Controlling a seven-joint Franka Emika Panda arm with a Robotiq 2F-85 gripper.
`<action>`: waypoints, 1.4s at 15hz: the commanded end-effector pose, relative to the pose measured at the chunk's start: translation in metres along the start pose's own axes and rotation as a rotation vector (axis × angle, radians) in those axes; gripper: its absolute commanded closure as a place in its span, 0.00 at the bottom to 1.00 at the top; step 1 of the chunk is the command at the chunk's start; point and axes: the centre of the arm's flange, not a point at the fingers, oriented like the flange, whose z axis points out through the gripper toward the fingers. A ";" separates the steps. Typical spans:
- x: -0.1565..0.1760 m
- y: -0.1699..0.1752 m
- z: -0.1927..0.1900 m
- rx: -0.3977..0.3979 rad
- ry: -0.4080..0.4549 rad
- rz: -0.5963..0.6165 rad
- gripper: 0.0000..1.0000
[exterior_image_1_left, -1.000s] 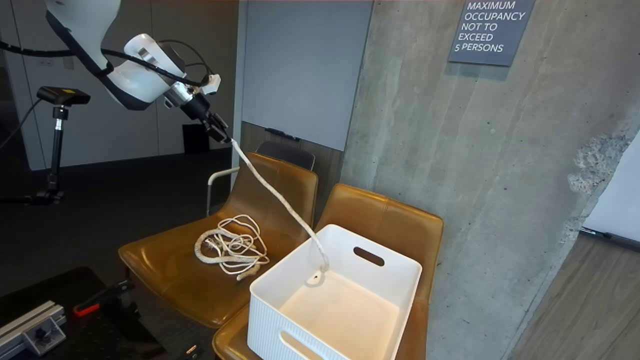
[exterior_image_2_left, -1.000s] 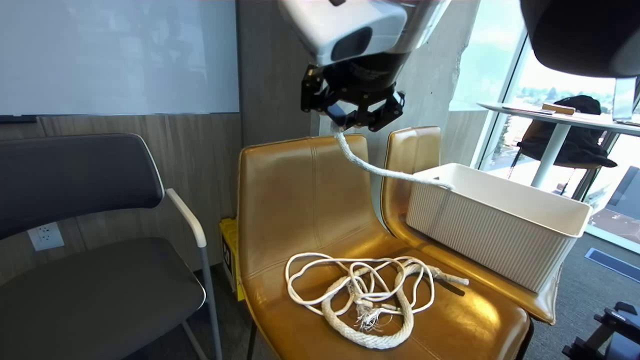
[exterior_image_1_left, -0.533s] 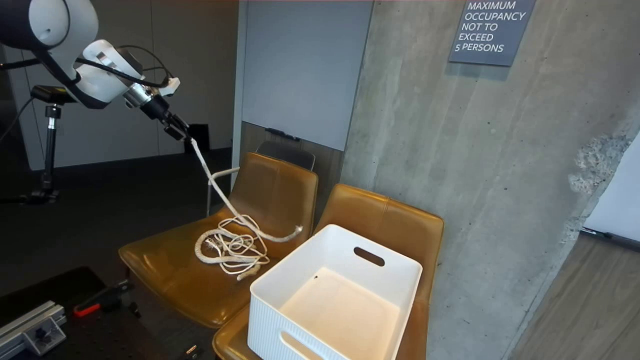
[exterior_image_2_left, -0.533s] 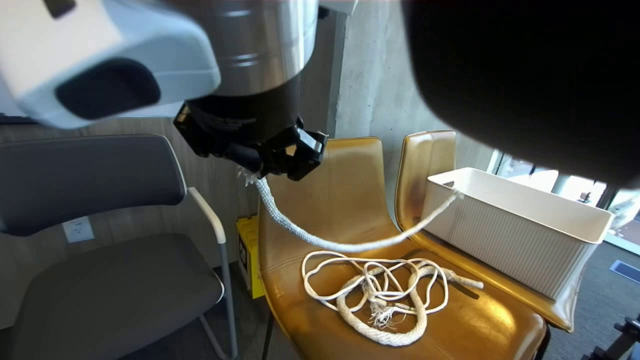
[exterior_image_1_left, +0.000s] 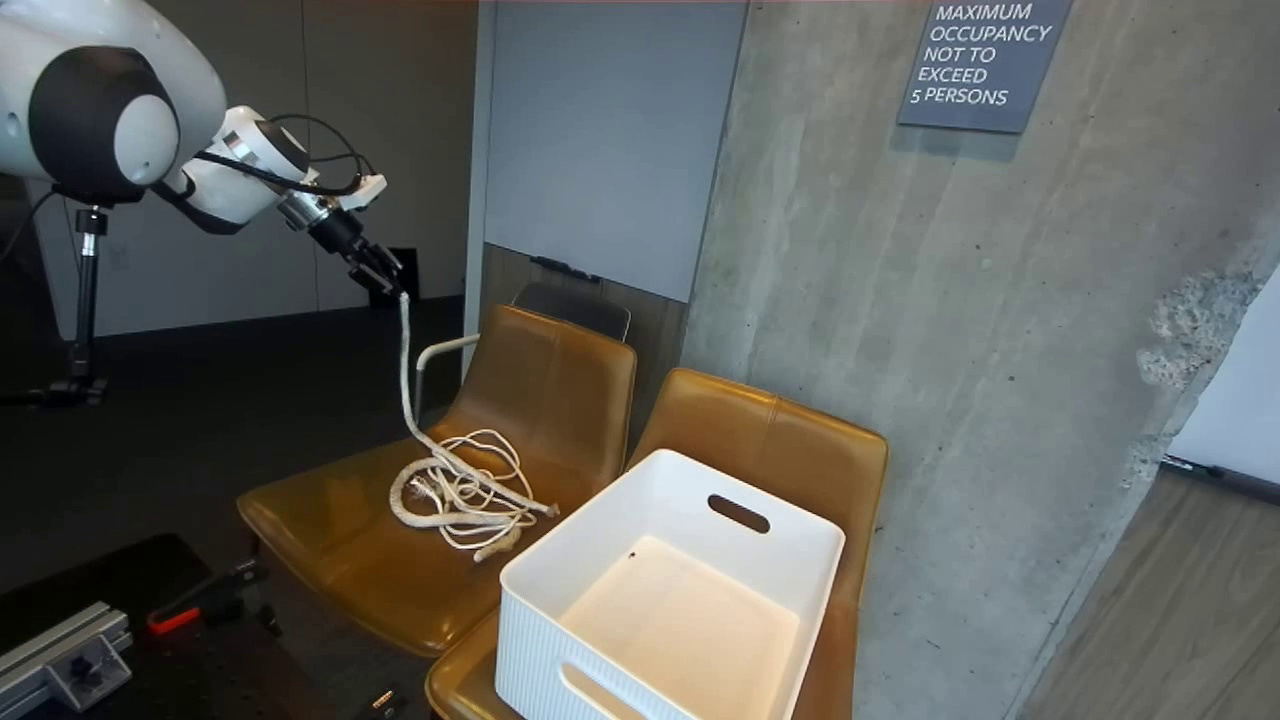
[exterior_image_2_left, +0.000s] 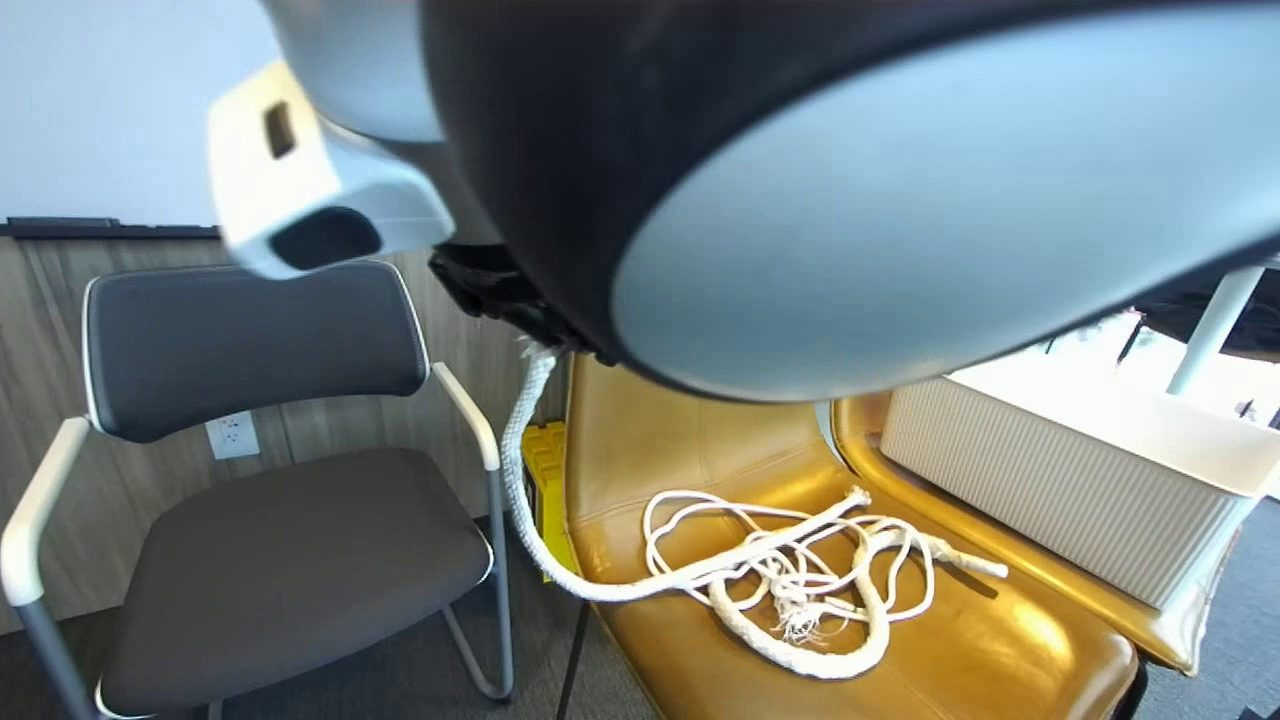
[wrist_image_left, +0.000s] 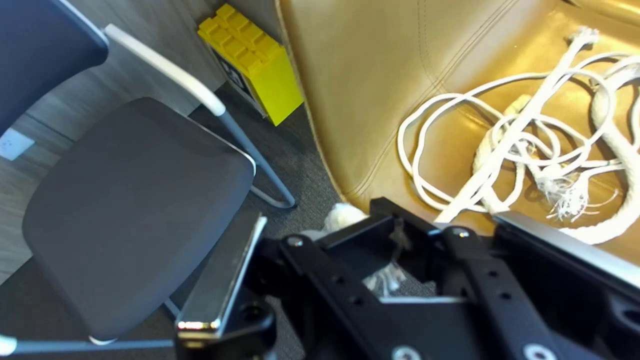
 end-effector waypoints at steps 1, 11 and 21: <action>-0.057 -0.029 0.057 0.103 -0.002 0.086 1.00; -0.138 -0.171 0.127 0.386 0.123 0.172 1.00; -0.114 -0.262 0.155 0.338 0.327 0.153 1.00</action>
